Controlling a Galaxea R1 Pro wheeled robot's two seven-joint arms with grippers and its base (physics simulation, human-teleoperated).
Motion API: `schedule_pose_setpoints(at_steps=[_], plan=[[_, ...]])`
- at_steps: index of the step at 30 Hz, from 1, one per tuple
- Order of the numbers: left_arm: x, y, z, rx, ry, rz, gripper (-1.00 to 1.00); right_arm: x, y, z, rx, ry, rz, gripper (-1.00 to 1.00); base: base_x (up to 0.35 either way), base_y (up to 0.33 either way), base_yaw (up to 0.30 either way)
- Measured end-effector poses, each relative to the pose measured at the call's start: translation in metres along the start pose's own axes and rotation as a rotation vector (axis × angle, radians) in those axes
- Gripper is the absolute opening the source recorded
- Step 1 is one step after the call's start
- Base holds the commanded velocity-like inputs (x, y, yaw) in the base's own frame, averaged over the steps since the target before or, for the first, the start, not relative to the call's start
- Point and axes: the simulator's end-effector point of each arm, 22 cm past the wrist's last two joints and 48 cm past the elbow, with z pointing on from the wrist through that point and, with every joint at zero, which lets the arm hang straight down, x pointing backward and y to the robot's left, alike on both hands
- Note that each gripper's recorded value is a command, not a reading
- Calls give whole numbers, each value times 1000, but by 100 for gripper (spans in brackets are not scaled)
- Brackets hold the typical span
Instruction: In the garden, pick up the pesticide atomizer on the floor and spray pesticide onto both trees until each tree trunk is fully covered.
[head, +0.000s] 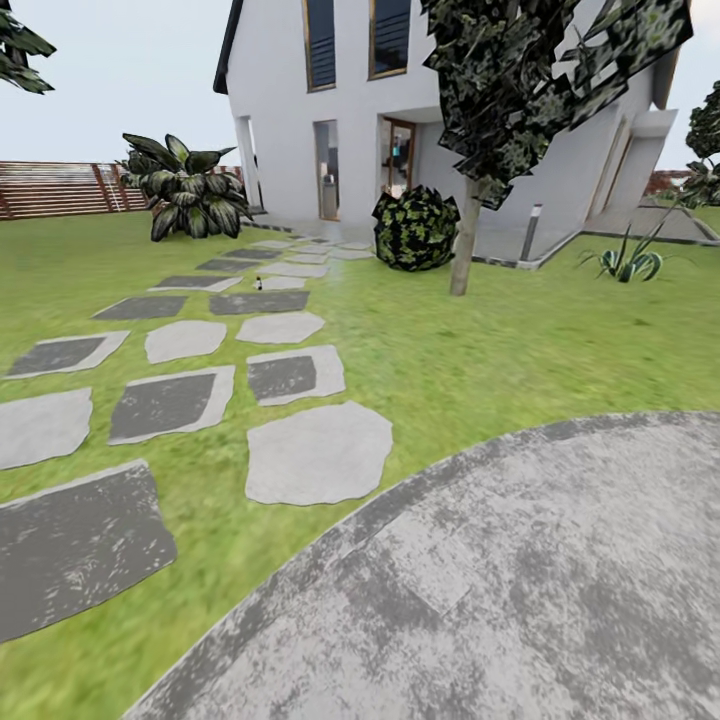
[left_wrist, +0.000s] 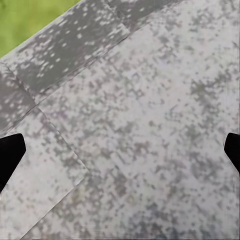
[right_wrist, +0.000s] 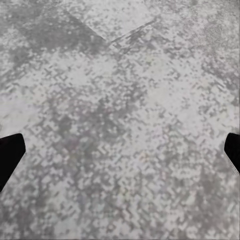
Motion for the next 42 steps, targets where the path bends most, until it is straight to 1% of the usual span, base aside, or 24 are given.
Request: schedule_pose_setpoints(at_steps=[17,27,31,42], plan=[[-1,0,0,0,-1,-1,100,0,0,0,-3,1,-9,100,338,89,0],[0,0,0,0,0,-1,100,0,-1,0,-1,0,-7,100,338,10,7],[-1,0,0,-1,-1,-1,100,0,0,0,-2,0,-7,100,338,0,172],[-1,0,0,-1,-1,-1,100,0,0,0,-3,1,-7,100,338,0,273]])
